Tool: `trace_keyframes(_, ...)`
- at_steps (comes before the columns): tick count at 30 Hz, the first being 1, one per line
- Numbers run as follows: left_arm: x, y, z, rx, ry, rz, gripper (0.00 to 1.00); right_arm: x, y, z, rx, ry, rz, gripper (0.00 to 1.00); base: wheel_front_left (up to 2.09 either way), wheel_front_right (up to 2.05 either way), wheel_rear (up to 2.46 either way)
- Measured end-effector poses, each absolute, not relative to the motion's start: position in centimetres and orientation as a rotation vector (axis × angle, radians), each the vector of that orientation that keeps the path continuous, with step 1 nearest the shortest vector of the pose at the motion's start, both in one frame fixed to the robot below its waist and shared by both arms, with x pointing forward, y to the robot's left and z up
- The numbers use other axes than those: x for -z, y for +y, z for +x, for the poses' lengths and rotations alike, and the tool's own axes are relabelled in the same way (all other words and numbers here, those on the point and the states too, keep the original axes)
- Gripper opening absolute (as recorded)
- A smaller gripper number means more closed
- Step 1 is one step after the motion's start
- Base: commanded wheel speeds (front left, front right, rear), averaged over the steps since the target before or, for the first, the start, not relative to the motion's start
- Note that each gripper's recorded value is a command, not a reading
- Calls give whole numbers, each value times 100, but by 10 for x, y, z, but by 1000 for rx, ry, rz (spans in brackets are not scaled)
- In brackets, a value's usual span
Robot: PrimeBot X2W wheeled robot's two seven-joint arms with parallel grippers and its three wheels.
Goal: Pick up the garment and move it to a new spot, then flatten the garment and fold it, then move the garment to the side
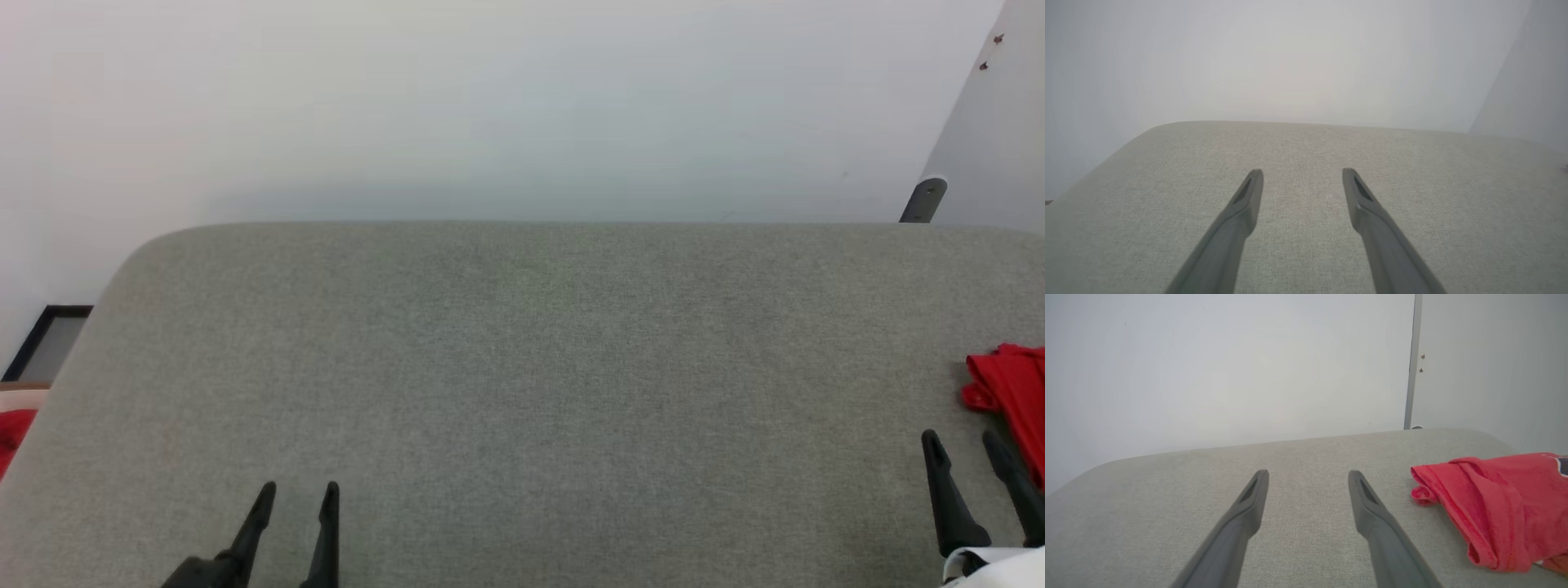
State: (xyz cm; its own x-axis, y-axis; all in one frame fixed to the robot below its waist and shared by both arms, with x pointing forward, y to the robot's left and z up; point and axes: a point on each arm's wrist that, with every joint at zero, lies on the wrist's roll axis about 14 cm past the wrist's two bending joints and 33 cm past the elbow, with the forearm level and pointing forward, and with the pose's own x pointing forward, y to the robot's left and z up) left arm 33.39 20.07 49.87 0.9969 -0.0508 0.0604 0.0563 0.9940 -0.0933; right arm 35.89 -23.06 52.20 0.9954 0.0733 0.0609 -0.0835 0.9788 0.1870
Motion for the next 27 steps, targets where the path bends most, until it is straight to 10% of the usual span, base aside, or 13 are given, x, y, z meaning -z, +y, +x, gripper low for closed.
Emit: trace_keyframes(27,-501,191,334,61,-66,-118,100,-542,-222,347,-59,-107,190,100,0,0,0)
